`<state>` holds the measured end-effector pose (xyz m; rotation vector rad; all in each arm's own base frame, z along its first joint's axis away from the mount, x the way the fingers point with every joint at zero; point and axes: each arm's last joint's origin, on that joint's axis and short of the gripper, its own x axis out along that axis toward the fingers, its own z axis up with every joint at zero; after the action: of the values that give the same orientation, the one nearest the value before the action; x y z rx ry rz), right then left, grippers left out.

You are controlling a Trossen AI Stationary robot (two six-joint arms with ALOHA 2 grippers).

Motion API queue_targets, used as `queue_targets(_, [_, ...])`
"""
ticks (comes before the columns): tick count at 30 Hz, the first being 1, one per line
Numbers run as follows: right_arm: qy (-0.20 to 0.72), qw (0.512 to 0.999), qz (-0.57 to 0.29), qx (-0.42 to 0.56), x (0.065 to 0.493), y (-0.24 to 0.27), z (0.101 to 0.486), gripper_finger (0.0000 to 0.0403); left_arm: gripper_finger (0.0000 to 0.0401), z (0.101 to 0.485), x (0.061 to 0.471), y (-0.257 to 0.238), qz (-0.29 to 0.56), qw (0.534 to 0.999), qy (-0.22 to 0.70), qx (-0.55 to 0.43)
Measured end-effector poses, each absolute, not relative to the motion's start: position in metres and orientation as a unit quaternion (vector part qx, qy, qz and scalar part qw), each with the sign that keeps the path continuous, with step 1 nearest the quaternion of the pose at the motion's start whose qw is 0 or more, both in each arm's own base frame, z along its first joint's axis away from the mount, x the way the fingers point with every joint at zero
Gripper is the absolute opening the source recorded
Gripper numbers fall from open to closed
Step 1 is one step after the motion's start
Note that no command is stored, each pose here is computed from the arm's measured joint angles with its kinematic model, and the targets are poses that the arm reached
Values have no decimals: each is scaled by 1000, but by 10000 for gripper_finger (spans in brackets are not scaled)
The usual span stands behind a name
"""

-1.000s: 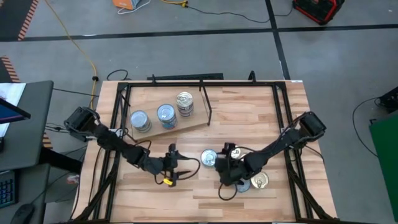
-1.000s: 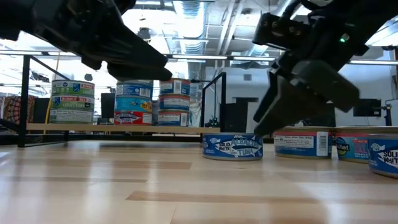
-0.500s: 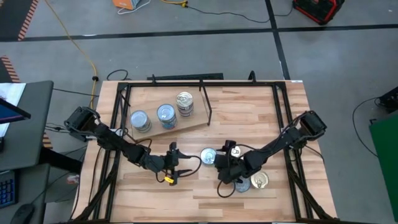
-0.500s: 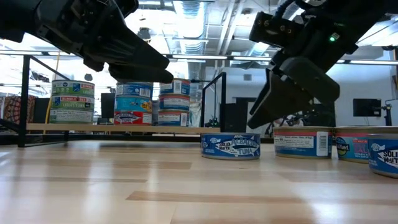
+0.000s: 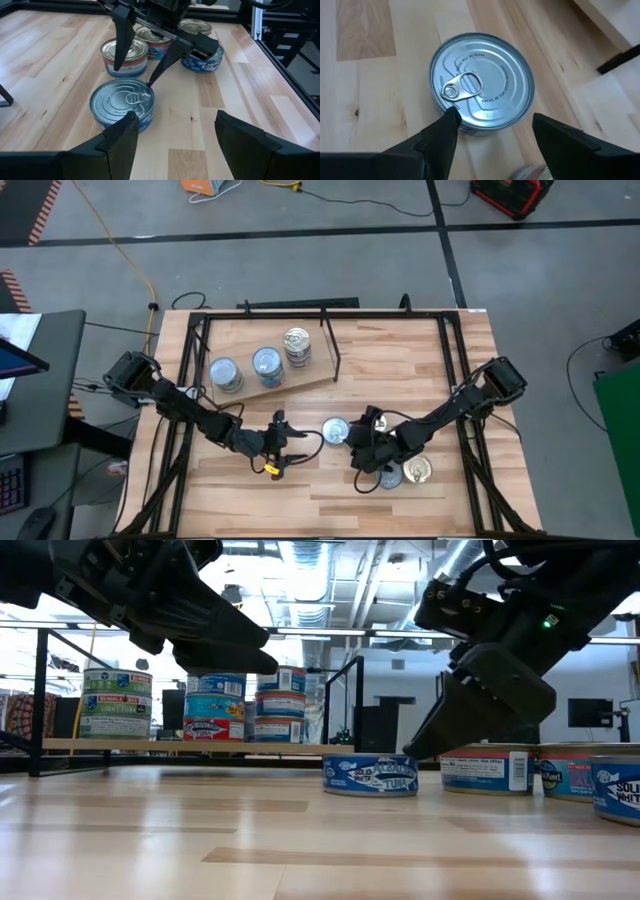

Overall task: Stack canned seafood by type on shelf
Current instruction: Stack the blue tuna can on top of the green tuna can on the shelf

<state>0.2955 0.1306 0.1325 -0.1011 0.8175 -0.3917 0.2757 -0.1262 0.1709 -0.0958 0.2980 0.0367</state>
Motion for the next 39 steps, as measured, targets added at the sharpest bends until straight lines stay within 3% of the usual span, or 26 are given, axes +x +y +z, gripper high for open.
queue_targets(15, [411,893,-182,-40,291,134,131,291,249,170,276,-127,-4,986,155,-62])
queue_targets(26, [337,923,-185,5,309,143,153,291,249,171,276,-127,0,986,153,-62])
queue_targets(39, [383,902,-201,-5,318,138,113,291,249,170,276,-127,1,986,154,-61])
